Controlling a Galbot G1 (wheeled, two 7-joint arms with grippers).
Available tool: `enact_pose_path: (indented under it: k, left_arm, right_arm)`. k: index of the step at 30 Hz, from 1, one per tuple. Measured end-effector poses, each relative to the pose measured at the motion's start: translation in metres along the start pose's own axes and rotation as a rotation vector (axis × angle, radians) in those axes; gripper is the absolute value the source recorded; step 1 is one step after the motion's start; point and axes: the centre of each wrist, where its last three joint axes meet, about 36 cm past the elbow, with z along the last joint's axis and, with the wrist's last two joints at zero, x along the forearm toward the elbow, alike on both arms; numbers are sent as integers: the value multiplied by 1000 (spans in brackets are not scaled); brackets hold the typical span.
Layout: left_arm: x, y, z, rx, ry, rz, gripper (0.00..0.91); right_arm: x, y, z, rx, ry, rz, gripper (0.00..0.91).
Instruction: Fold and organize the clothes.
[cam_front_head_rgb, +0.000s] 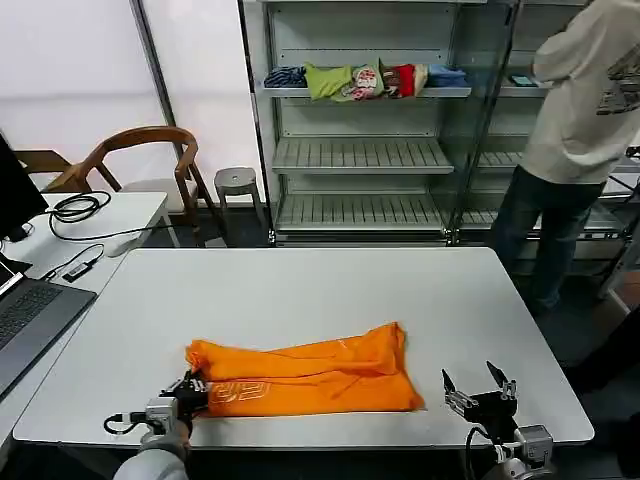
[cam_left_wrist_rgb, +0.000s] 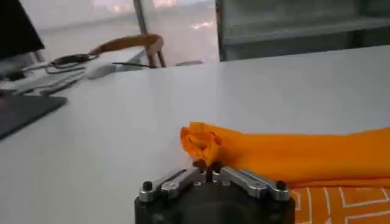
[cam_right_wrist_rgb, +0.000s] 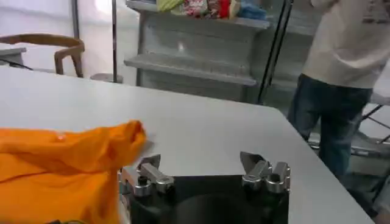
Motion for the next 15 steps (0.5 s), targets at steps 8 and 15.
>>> enact_pose_path:
  k: [8,15]
  left_arm:
    - [-9,80,-26,-90,-42,-134,10]
    - [-3,117,-55,-142,-103,-187,20]
  right_arm:
    - [0,-1,-1,3,-7,2,907]
    - [4,-3,0,6,-11,12,907]
